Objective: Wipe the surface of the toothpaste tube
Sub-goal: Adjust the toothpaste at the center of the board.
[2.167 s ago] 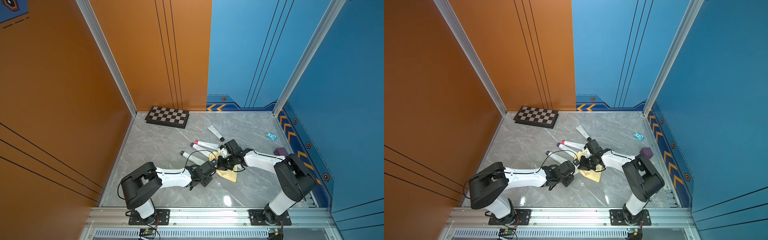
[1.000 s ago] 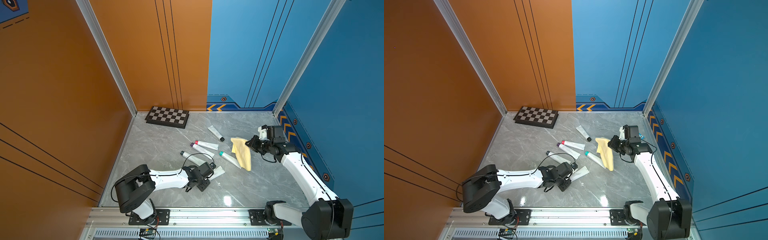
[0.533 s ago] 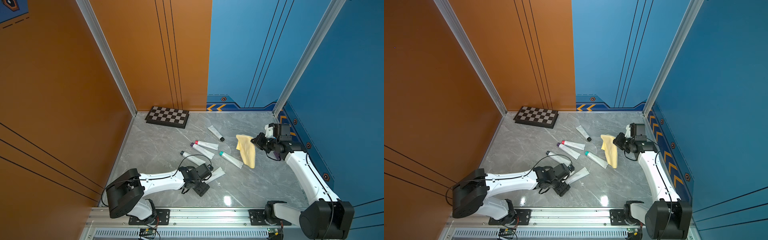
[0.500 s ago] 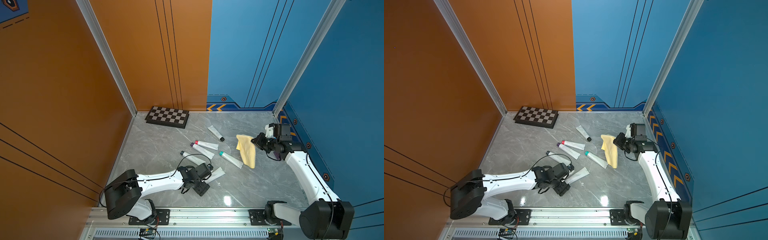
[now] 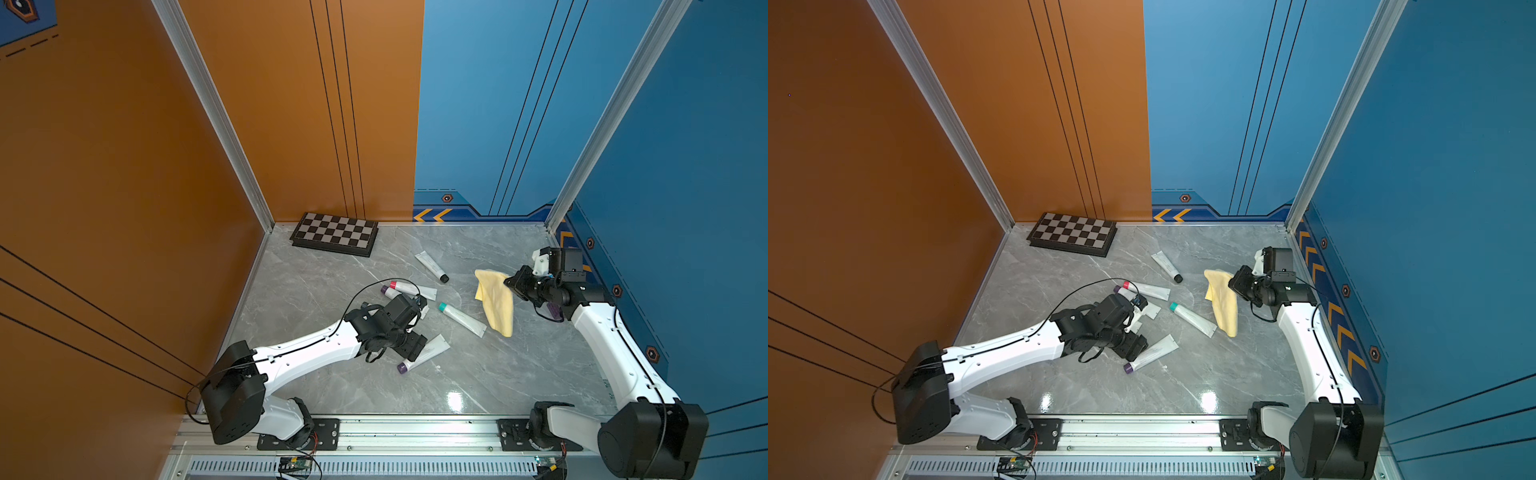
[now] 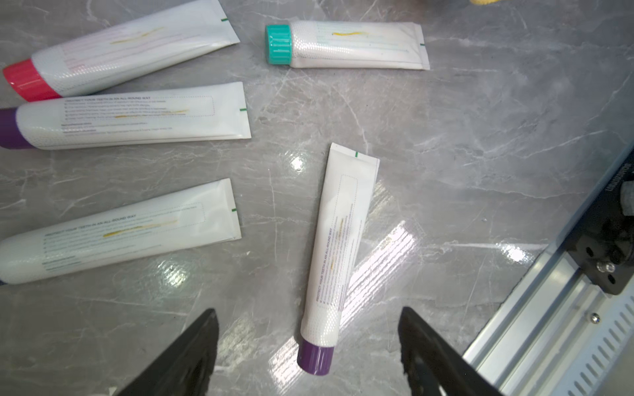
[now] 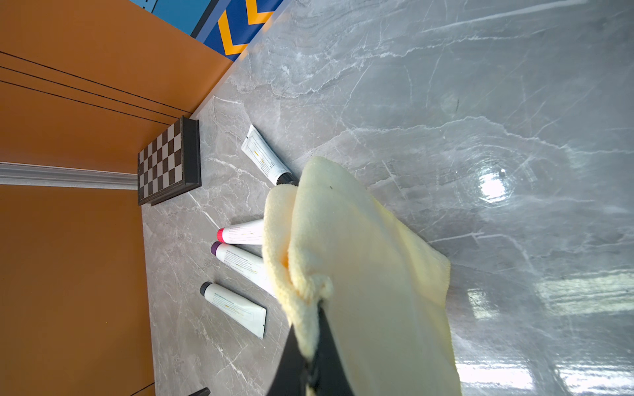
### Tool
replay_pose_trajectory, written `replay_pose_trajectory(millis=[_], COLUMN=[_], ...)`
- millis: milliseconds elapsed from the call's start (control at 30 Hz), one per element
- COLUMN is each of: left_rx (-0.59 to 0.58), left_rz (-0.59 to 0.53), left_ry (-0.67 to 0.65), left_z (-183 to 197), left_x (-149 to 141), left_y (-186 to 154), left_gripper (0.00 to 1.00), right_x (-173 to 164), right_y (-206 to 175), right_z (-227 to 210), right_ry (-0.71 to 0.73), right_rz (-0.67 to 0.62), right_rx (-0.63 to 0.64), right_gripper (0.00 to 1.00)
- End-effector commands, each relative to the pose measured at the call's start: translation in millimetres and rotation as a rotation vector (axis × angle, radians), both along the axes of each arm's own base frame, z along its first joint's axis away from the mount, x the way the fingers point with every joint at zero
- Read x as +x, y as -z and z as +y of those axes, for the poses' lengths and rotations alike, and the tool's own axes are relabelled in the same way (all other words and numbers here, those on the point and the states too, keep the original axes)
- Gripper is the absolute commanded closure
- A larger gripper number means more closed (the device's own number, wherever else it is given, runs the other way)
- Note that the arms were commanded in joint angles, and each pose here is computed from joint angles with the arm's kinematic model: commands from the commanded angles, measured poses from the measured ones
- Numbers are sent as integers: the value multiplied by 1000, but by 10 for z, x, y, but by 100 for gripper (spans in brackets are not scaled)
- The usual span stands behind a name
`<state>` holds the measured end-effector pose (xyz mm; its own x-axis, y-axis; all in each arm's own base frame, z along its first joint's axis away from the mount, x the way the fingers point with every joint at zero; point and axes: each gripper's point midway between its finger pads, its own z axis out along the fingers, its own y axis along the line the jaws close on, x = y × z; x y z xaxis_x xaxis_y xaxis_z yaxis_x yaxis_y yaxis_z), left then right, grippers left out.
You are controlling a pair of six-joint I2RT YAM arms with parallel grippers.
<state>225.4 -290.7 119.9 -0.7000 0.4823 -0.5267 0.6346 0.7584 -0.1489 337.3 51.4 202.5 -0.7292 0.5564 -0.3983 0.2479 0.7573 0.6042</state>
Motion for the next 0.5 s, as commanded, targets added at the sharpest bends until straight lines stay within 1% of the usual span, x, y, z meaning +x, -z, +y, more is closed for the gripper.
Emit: replay_pose_trajectory(millis=[0, 200, 467], left_rx=[-18, -79, -166], left_rz=[43, 64, 109], left_ry=[2, -5, 94], left_z=[-89, -332, -877], left_x=[146, 514, 960], left_y=[-34, -157, -145], left_gripper=[17, 18, 18], right_x=[-80, -108, -223], right_y=[182, 374, 457], right_z=[-55, 18, -6], right_ry=[5, -16, -7], right_rz=[49, 83, 81], right_rx=[-47, -57, -85], right_gripper=[100, 100, 100])
